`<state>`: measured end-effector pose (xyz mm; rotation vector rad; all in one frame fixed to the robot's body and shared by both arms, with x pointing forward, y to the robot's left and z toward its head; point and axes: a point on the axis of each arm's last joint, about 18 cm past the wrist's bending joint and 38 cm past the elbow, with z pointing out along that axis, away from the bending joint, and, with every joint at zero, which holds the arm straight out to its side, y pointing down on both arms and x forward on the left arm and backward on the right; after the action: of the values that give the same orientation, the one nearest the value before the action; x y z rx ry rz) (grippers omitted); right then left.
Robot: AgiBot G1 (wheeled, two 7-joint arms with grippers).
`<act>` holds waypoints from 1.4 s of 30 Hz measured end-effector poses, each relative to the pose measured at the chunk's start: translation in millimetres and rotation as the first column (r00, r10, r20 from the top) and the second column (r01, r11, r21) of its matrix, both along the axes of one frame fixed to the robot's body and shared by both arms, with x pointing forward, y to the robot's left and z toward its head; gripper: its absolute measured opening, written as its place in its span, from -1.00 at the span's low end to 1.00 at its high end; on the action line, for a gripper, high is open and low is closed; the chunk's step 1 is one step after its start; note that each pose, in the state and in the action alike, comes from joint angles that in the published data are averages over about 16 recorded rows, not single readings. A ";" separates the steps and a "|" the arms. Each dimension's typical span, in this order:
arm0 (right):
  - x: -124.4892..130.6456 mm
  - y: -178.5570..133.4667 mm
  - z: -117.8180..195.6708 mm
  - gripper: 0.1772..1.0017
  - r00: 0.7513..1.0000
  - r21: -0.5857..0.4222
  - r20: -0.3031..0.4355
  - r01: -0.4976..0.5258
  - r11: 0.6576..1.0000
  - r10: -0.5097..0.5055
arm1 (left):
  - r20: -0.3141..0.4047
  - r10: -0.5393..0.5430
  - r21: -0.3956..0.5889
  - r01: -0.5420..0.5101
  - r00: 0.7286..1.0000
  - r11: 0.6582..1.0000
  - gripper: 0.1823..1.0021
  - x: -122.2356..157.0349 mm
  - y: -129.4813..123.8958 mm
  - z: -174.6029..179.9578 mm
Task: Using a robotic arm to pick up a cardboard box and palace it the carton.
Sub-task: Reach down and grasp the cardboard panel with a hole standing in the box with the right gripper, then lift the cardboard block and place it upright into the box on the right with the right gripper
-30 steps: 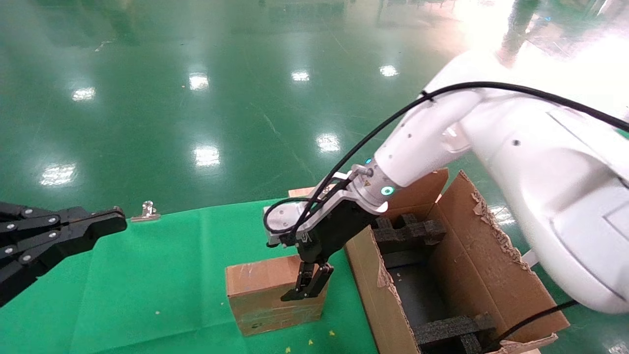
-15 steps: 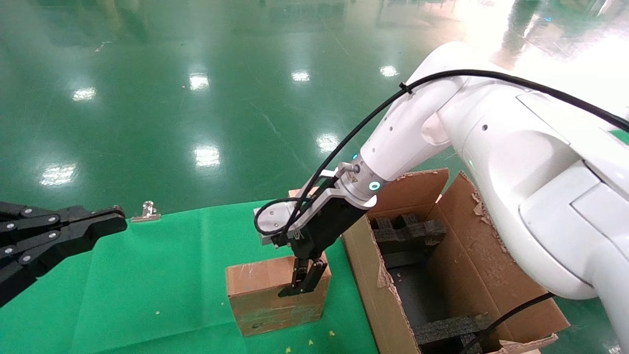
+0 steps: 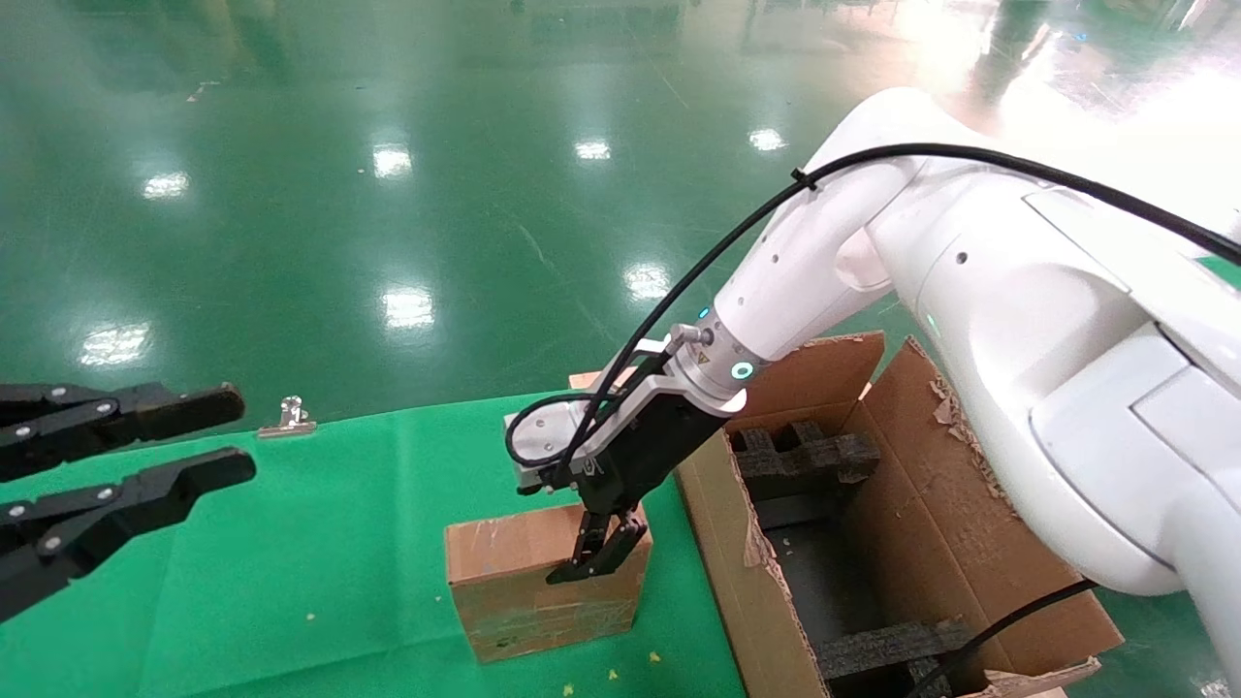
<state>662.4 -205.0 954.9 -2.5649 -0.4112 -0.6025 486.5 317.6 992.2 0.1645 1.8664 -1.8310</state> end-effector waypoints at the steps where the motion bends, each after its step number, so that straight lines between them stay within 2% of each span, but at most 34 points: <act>1: 0.0 -0.1 -0.1 0.65 1.000 0.000 0.000 0.000 1.000 0.000 | 0.000 0.000 0.000 0.000 1.000 1.000 -0.58 0.0 0.0 0.0; 6: 0.0 -0.4 -0.7 0.41 1.000 0.000 -0.001 0.001 1.000 -0.001 | 0.000 0.000 0.000 0.000 1.000 1.000 -0.37 0.0 0.0 0.0; 18: -1.1 -2.8 1.5 -0.19 1.000 0.014 -0.004 0.007 1.000 -0.007 | 0.000 0.000 0.000 0.000 1.000 1.000 0.27 0.0 0.0 0.0; 23: -4.3 -7.2 13.0 -0.35 1.000 0.052 -0.002 0.016 0.999 -0.016 | 0.000 0.000 0.000 0.000 1.000 1.000 0.54 0.0 0.0 0.0; 28: -10.6 -15.8 38.6 -0.45 0.999 0.116 0.019 0.028 0.993 -0.031 | 0.000 0.000 0.000 0.000 1.000 1.000 0.74 0.0 0.0 0.0; 34: -25.6 -31.6 85.8 -0.52 0.996 0.204 0.074 0.035 0.978 -0.051 | 0.000 0.000 0.000 0.000 1.000 1.000 0.89 0.0 0.0 0.0; 42: -61.4 -66.6 148.2 -0.55 0.983 0.301 0.153 0.047 0.952 -0.097 | 0.000 0.000 0.000 0.000 1.000 1.000 0.98 0.0 0.0 0.0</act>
<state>601.0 -271.5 1103.1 -2.2583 -0.2588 -0.8422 486.5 317.6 992.2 0.1645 1.8665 -1.8309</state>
